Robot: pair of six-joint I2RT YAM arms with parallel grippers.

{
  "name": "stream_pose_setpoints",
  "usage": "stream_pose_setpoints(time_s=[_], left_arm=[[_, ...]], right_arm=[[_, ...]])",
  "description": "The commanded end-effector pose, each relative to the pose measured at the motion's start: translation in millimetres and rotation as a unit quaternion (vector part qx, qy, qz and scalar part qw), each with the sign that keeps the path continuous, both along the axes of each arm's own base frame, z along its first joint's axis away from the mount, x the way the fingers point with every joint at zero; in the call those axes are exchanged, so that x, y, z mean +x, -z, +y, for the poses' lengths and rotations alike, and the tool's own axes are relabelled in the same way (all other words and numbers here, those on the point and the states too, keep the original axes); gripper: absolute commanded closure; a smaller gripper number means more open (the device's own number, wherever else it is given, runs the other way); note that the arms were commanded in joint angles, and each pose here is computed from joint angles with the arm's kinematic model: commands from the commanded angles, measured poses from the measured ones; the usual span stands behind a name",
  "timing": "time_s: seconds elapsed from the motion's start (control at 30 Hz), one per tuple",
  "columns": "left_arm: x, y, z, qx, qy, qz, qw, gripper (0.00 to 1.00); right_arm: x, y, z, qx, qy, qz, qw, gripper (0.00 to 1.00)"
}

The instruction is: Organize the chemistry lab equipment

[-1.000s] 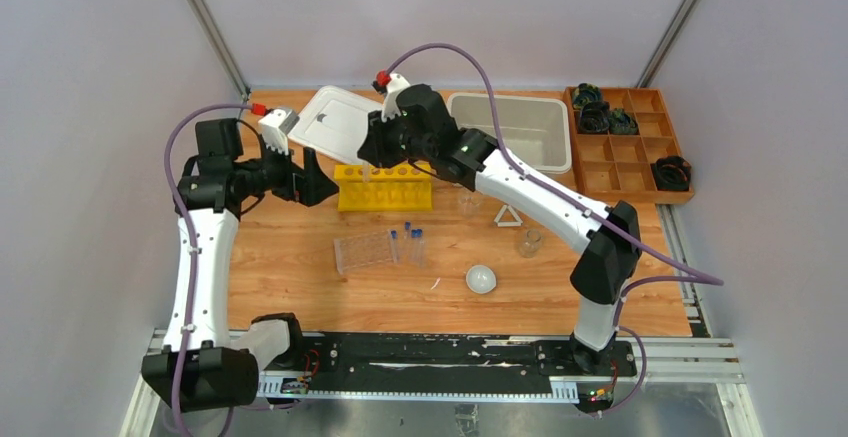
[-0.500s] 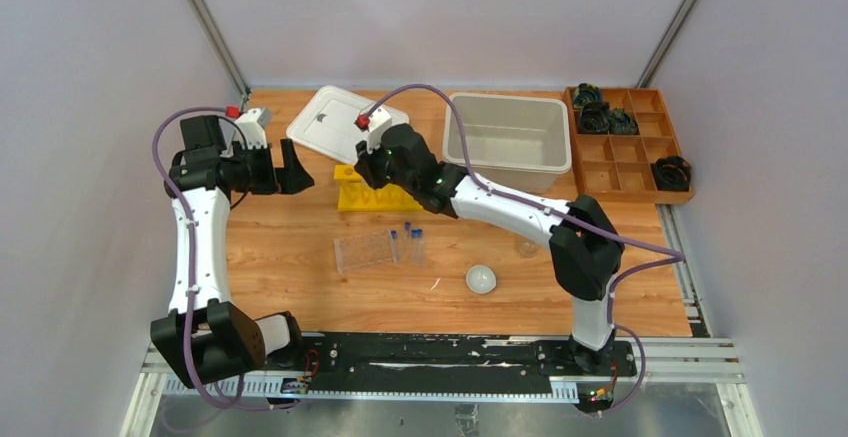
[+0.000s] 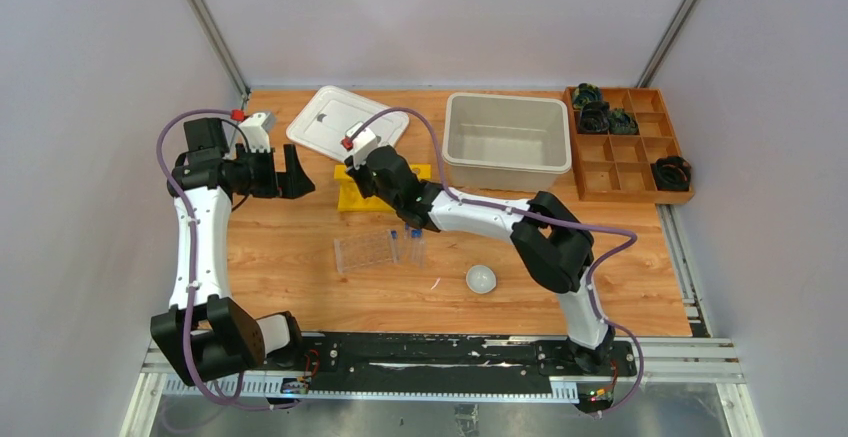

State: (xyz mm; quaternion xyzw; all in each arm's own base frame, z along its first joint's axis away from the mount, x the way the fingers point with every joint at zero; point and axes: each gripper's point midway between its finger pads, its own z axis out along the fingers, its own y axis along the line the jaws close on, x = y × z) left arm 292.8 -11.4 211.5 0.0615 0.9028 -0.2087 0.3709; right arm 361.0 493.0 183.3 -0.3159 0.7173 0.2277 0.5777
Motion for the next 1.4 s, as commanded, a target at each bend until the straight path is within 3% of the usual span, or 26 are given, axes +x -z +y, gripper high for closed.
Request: stream_pose_setpoints(time_s=[0.0, 1.13, 1.37], left_arm=[[-0.8, -6.4, -0.6, 0.003, 0.011, -0.013, 1.0, 0.0], [-1.8, -10.7, 0.0, 0.011, 0.015, -0.022, 1.0, 0.0], [-0.8, -13.7, 0.5, 0.012, 0.014, -0.026, 1.0, 0.0]], right_arm=[[5.9, -6.4, 7.4, 0.009, 0.015, -0.027, 0.999, 1.0], [1.3, 45.3, 8.0, -0.011, 0.017, 0.006, 1.0, 1.0], [-3.5, 49.4, 9.7, -0.009, 0.019, 0.011, 1.0, 0.87]])
